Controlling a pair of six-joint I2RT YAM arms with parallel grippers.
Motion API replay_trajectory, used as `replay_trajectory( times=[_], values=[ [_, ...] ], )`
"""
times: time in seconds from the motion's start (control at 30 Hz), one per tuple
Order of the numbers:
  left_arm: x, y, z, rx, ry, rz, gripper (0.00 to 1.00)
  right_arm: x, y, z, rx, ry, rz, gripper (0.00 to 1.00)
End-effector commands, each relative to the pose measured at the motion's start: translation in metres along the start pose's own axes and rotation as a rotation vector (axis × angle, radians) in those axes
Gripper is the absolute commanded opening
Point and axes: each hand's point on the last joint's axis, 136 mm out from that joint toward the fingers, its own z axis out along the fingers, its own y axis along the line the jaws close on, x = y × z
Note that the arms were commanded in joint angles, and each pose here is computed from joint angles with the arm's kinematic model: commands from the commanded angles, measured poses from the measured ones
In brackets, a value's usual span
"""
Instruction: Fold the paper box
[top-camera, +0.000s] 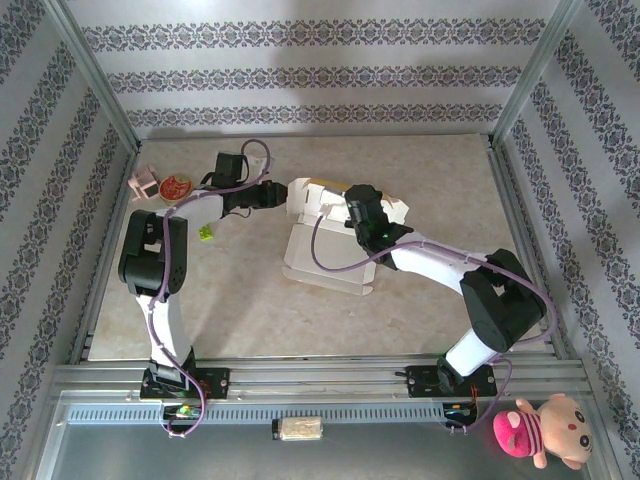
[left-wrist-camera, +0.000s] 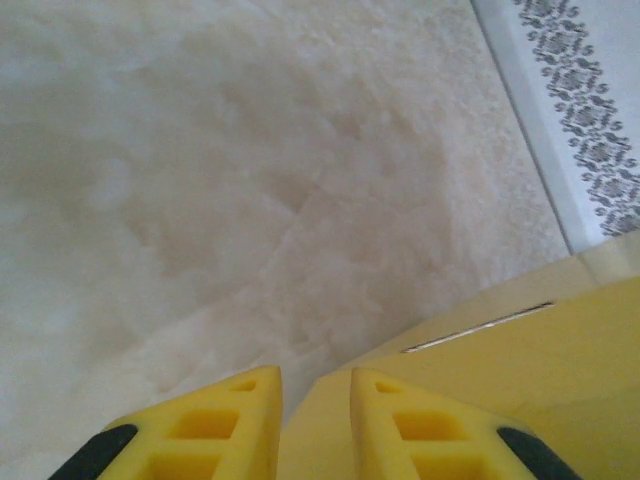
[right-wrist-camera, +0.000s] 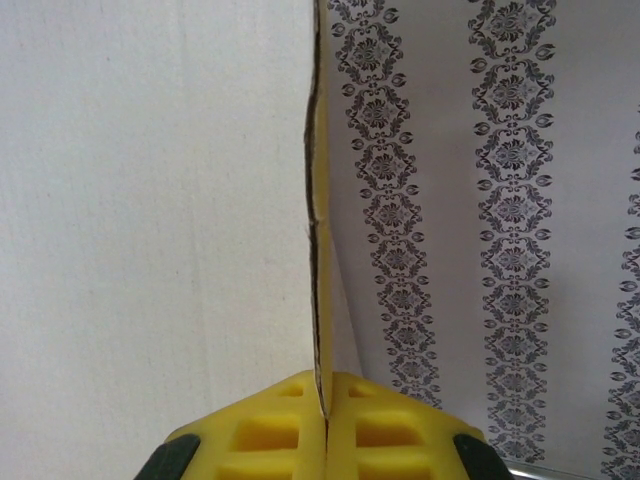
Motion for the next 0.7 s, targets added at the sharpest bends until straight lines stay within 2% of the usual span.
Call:
replay_trajectory(
  times=[0.0,0.2,0.53,0.67],
  values=[
    [-0.005,-0.025,0.013,0.102,-0.011,0.035,0.24,-0.003,0.007,0.005,0.015,0.012,-0.013,0.03],
    [0.014,-0.032,0.022,0.125,0.011,0.02,0.23,0.0,0.018,0.018,0.038,0.053,-0.06,0.02],
    [0.05,-0.007,0.037,0.086,0.09,-0.033,0.24,0.001,0.035,0.019,0.037,0.05,-0.097,0.02],
    [0.057,-0.004,0.036,0.074,0.111,-0.029,0.28,0.002,0.037,0.016,0.071,0.05,-0.13,0.02]
  ],
)
